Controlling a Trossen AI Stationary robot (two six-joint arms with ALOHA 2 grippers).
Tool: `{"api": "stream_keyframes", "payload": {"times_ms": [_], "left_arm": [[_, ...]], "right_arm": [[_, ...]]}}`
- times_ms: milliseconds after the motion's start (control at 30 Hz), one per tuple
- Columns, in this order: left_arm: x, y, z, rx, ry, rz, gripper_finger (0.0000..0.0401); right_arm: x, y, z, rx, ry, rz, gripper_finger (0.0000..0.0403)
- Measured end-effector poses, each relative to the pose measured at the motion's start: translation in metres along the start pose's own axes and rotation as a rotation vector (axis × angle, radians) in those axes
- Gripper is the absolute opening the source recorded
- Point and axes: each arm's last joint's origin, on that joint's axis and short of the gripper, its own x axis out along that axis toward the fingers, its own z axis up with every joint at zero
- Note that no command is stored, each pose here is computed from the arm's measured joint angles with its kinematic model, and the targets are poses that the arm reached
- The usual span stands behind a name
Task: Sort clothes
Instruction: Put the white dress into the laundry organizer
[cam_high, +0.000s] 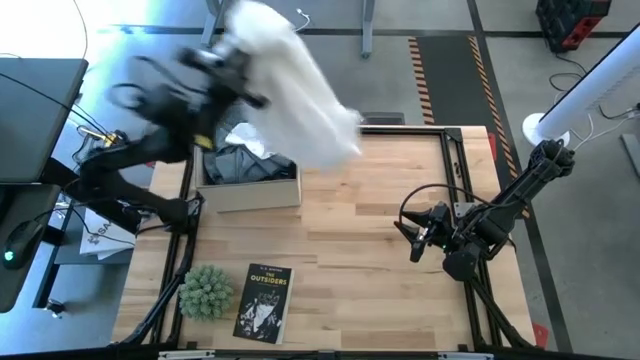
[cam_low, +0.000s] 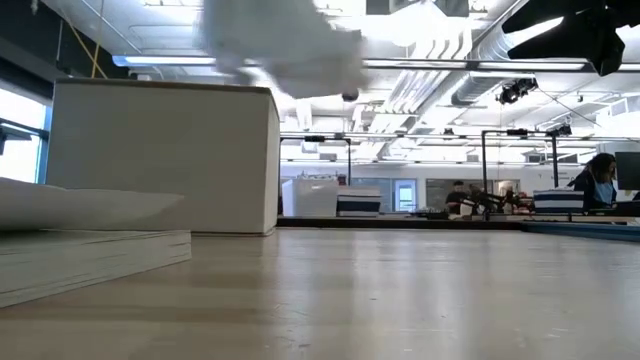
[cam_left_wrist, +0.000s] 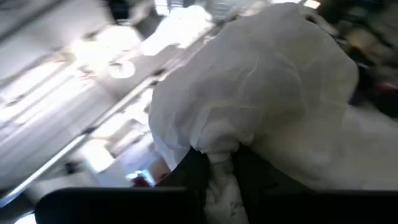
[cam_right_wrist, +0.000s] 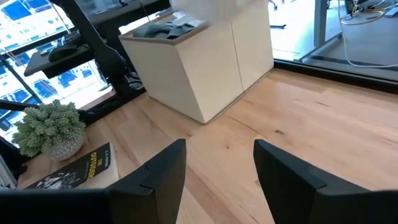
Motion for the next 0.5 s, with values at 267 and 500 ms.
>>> {"api": "stream_keyframes", "payload": {"times_ms": [267, 500], "left_arm": [[-0.023, 0.064, -0.033, -0.223, -0.052, -0.096, 0.0034], [-0.020, 0.050, -0.030, -0.482, -0.243, -0.371, 0.0034]], "right_arm": [[0.000, 0.000, 0.000, -0.014, -0.017, -0.008, 0.0184], [0.000, -0.001, 0.001, -0.016, -0.037, -0.019, 0.0184]]}}
